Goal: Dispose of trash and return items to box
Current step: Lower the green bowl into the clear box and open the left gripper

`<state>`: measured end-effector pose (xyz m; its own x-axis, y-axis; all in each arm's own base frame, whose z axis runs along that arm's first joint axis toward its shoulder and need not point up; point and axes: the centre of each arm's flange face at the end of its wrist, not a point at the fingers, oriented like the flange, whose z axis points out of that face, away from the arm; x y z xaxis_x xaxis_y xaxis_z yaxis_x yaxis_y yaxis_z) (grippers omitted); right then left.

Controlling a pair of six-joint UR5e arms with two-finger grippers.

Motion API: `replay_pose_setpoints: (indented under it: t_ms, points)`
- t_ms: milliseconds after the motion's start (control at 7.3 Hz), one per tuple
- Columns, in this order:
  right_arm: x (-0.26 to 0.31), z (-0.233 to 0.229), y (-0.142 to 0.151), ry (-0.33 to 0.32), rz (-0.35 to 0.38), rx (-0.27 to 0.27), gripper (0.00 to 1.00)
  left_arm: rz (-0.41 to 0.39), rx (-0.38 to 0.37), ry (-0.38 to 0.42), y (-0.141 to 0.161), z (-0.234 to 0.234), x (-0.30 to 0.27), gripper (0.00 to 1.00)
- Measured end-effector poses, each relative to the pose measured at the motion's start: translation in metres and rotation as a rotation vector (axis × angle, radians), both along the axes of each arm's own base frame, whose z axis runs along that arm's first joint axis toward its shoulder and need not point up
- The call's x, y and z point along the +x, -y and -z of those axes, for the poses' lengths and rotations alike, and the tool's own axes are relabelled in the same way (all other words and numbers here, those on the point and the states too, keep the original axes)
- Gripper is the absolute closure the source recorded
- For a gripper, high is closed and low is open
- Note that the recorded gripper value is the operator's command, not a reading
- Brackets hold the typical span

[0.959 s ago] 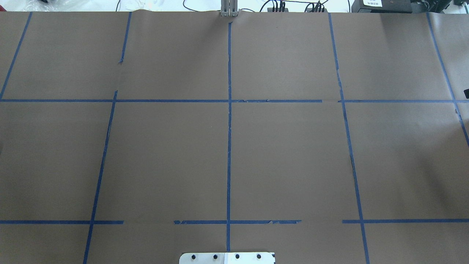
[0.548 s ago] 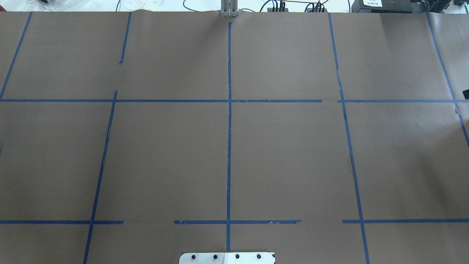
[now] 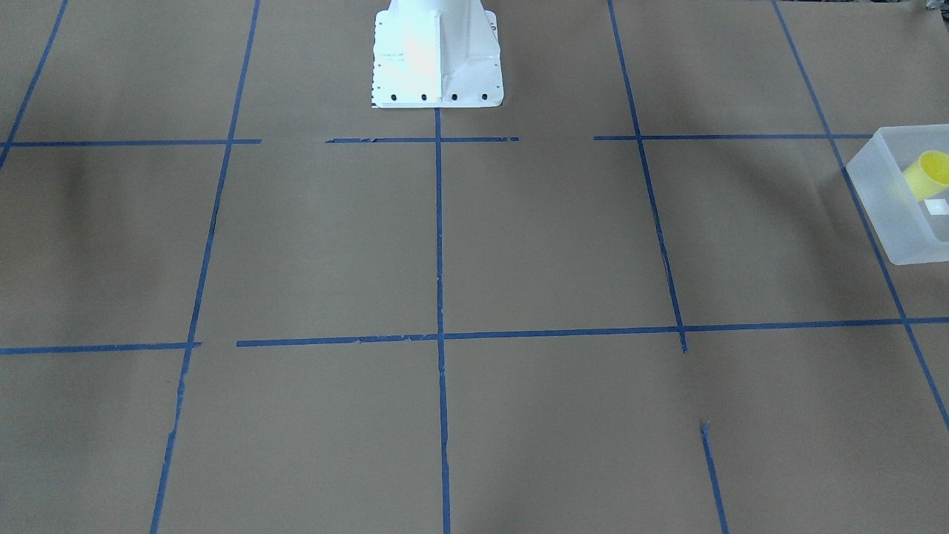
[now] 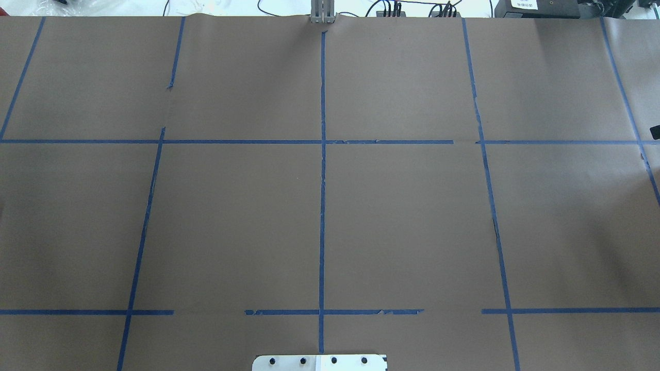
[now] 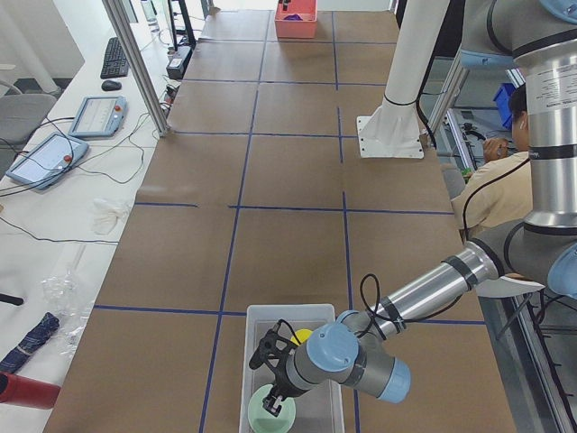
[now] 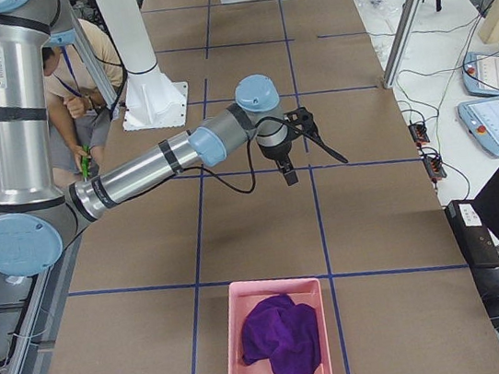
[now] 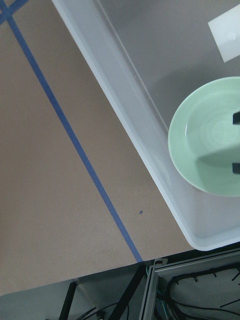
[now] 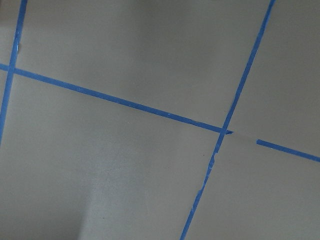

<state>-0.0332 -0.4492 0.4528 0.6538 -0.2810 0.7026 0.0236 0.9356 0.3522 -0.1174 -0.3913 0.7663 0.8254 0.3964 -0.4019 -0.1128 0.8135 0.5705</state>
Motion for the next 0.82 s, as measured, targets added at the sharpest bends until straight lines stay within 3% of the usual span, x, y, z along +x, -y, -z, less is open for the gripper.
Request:
replay_pose_setpoints:
  t_ms: [274,411,685,822]
  points:
    - [-0.004,0.000,0.000,-0.006,0.004,0.000,0.00,0.037,-0.093,-0.034,0.032,0.105,-0.002,0.00]
    - [-0.005,-0.001,0.000,-0.008,0.006,0.000,0.00,0.033,-0.144,-0.085,0.033,0.145,0.001,0.00]
    - [-0.004,-0.005,-0.003,-0.012,0.005,-0.009,0.00,-0.016,-0.260,-0.264,0.018,0.154,0.015,0.00]
    - [-0.002,-0.010,-0.008,-0.017,0.003,-0.021,0.00,-0.022,-0.340,-0.307,0.011,0.142,0.020,0.00]
